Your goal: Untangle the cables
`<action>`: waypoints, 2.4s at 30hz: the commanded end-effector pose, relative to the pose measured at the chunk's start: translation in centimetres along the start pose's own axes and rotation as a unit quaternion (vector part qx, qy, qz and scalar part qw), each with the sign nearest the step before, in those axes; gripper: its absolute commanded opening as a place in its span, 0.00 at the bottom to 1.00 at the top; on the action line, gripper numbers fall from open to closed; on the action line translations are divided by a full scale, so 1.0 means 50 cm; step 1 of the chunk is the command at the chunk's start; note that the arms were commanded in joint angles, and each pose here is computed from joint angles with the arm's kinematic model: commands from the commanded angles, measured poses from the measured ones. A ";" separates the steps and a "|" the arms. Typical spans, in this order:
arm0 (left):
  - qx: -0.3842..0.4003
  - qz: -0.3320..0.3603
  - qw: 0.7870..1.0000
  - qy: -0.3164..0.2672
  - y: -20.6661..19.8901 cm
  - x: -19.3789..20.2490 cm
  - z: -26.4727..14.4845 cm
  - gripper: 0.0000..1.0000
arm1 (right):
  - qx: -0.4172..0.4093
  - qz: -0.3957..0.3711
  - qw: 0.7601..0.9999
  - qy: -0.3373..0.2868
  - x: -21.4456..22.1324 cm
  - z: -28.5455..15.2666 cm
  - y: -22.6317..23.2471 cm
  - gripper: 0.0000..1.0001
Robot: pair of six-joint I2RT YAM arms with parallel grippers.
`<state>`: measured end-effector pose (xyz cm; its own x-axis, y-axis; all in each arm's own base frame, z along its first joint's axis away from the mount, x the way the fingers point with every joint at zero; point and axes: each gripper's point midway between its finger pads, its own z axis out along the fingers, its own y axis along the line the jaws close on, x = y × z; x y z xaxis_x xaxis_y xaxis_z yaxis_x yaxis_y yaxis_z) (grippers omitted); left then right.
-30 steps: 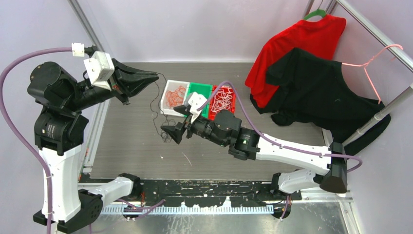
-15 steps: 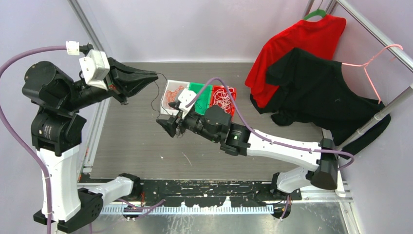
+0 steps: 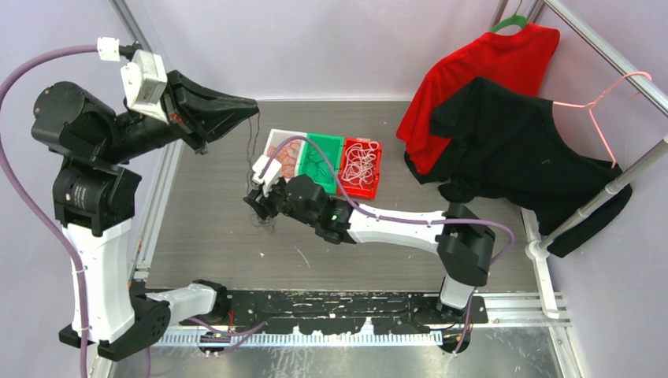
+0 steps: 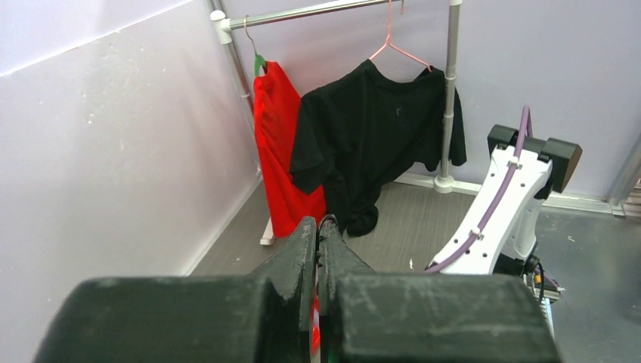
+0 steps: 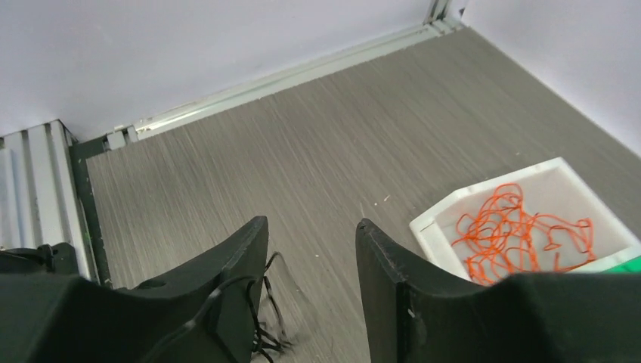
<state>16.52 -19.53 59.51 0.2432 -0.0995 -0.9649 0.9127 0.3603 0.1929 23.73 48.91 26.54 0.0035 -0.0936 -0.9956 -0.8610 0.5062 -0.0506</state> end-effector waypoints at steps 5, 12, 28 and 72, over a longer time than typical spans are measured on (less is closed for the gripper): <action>-0.003 0.040 0.998 -0.046 0.007 -0.074 0.007 0.00 | 0.013 0.031 0.999 0.006 0.075 0.011 -0.013 0.47; -0.023 0.082 0.995 -0.060 0.024 -0.105 0.006 0.00 | 0.060 0.044 0.996 0.057 0.228 -0.081 -0.046 0.45; -0.080 0.155 0.983 -0.048 0.095 -0.102 0.015 0.00 | 0.159 0.103 0.980 0.065 0.368 -0.249 -0.115 0.43; -0.018 0.137 0.990 -0.037 0.041 -0.087 0.013 0.00 | -0.069 0.082 0.986 -0.124 -0.123 -0.108 0.003 0.45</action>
<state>19.60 -19.36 62.47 0.4553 -0.0298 -0.8899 0.8139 0.4191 0.4024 21.25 43.92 29.22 -0.0438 0.0813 -0.9957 -0.9020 0.4253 0.0745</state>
